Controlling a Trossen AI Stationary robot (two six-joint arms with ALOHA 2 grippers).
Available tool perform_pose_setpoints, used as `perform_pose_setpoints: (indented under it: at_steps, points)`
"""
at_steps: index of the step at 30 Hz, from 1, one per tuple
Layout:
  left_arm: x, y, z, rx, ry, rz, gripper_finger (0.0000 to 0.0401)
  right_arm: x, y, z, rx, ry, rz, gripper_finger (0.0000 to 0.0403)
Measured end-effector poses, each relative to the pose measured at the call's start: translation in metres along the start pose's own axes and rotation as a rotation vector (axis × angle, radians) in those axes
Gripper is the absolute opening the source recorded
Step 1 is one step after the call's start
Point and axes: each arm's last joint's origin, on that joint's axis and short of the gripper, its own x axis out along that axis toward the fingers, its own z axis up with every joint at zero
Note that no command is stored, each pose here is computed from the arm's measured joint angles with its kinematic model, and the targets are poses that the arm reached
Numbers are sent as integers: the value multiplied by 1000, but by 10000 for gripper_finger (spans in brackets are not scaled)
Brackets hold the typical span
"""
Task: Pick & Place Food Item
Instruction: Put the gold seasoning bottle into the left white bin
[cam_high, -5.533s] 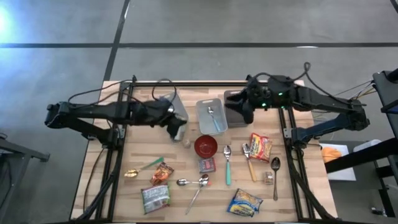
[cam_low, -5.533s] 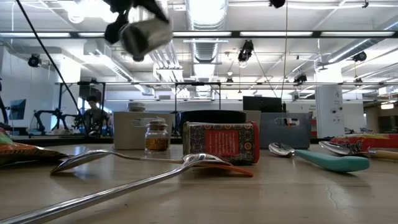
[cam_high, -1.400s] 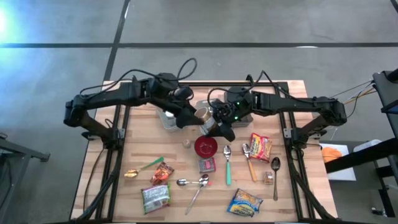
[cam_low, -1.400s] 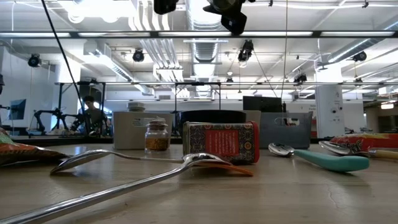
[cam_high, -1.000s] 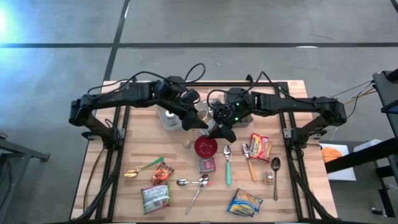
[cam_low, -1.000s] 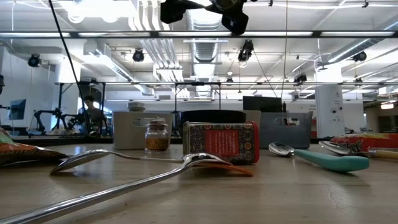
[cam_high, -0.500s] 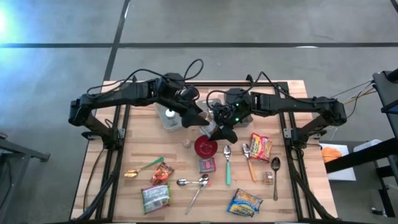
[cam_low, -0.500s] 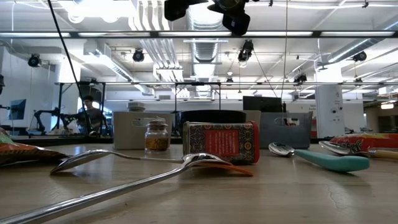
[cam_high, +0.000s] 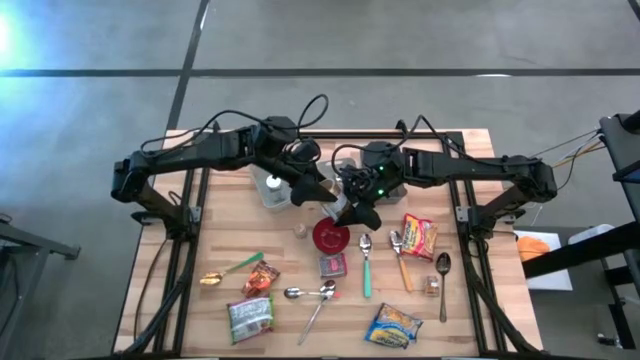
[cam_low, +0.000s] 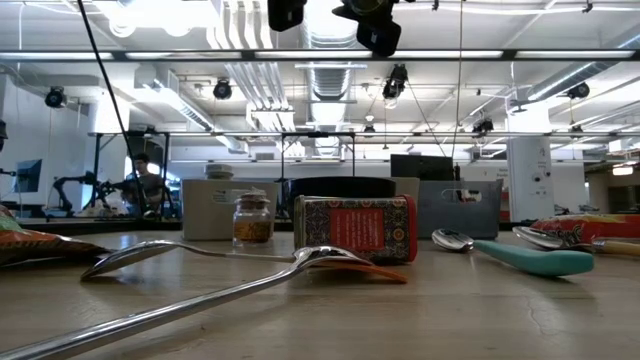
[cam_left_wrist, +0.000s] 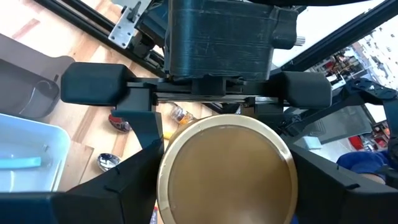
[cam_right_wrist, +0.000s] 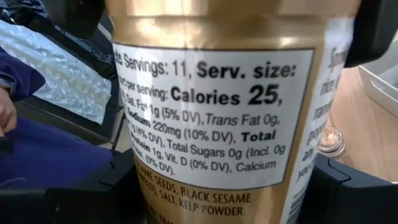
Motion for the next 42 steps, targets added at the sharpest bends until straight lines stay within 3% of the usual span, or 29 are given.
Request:
perform_pose_setpoints:
  at_steps: [11,19,27,36,42]
  points:
    - [0,0,0,11,0,-1,268,0,-1,1,17,-17,-23,270]
    - [2,3,-2,-15,21,8,268,-2,1,4,-5,-55,-45,386]
    - [-2,5,-3,-26,29,30,268,-2,0,4,17,-57,-63,389]
    - [-53,17,-2,-74,-1,219,267,-2,-2,4,23,-65,-89,391]
    - [-88,26,-5,-51,-81,517,267,0,1,1,29,-32,-46,391]
